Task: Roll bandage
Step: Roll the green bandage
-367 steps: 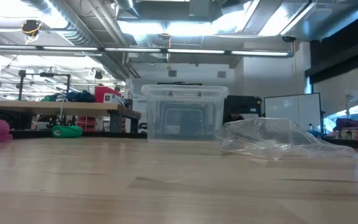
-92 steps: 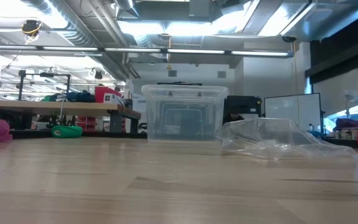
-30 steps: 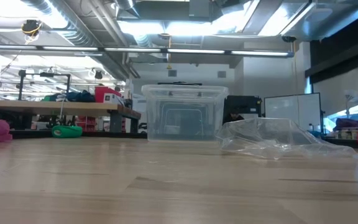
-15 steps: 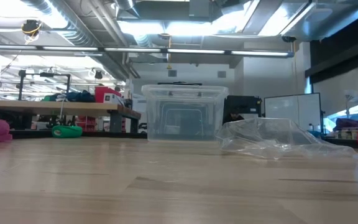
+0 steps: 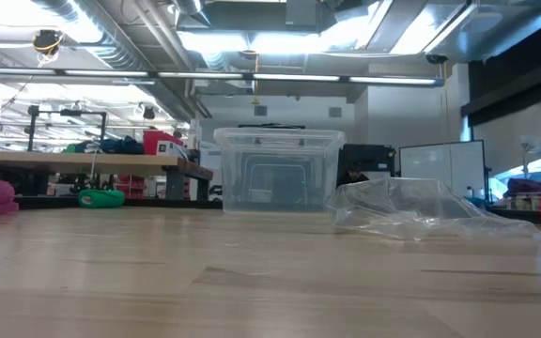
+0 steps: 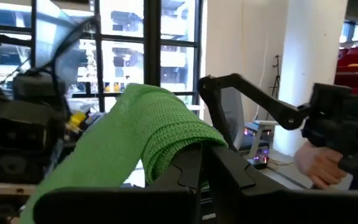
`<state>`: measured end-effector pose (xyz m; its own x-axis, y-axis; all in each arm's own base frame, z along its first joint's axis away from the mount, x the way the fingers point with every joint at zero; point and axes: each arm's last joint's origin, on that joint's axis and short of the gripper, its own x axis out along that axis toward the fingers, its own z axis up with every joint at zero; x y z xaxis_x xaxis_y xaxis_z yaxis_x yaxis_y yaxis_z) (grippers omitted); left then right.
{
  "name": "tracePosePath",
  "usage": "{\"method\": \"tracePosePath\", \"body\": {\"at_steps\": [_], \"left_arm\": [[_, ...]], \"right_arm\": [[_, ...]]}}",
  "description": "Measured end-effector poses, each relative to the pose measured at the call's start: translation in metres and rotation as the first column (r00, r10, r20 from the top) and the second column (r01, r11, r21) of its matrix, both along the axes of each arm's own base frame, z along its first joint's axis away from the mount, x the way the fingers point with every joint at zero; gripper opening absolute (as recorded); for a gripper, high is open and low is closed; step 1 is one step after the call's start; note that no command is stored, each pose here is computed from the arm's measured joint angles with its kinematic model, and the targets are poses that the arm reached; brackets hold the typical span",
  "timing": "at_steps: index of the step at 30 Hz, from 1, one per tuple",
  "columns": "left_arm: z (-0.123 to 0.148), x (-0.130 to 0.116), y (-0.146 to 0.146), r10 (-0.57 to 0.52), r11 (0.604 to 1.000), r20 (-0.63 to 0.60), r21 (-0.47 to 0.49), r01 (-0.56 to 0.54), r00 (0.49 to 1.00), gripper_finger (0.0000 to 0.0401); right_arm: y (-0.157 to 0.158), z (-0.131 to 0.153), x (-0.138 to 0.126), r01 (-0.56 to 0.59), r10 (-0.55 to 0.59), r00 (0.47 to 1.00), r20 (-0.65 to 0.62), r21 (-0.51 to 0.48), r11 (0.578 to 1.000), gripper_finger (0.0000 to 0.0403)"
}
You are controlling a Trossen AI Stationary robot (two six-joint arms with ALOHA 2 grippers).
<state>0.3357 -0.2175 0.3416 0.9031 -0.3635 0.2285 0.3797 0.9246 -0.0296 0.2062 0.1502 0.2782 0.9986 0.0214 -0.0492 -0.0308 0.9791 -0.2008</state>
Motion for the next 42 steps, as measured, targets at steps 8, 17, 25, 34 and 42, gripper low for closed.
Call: {"method": "tracePosePath", "body": {"at_steps": [8, 17, 25, 34, 42], "left_arm": [[-0.002, 0.001, 0.002, 0.106, 0.994, -0.024, 0.009, -0.106, 0.994, 0.0011], [0.014, -0.011, 0.005, 0.194, 0.980, 0.028, 0.040, -0.195, 0.981, 0.0011], [0.007, -0.008, 0.007, 0.229, 0.971, -0.039, 0.081, -0.226, 0.973, 0.0011], [0.006, -0.006, 0.009, 0.238, 0.968, -0.043, 0.087, -0.234, 0.970, 0.0011], [0.004, -0.004, 0.012, 0.248, 0.965, -0.054, 0.104, -0.241, 0.967, 0.0011]], "right_arm": [[0.012, 0.018, -0.016, -0.069, 0.068, 0.997, -0.019, -0.015, 0.998, 0.0276], [0.020, 0.005, -0.035, -0.050, 0.056, 0.950, -0.307, 0.029, 0.998, 0.0276], [0.020, 0.033, -0.039, -0.015, 0.067, 0.929, -0.364, 0.143, 0.990, 0.0276], [0.019, 0.074, -0.042, -0.073, 0.144, 0.917, -0.372, 0.196, 0.978, 0.0276], [0.026, 0.083, -0.027, -0.024, 0.068, 0.964, -0.258, 0.172, 0.985, 0.0276]]}}
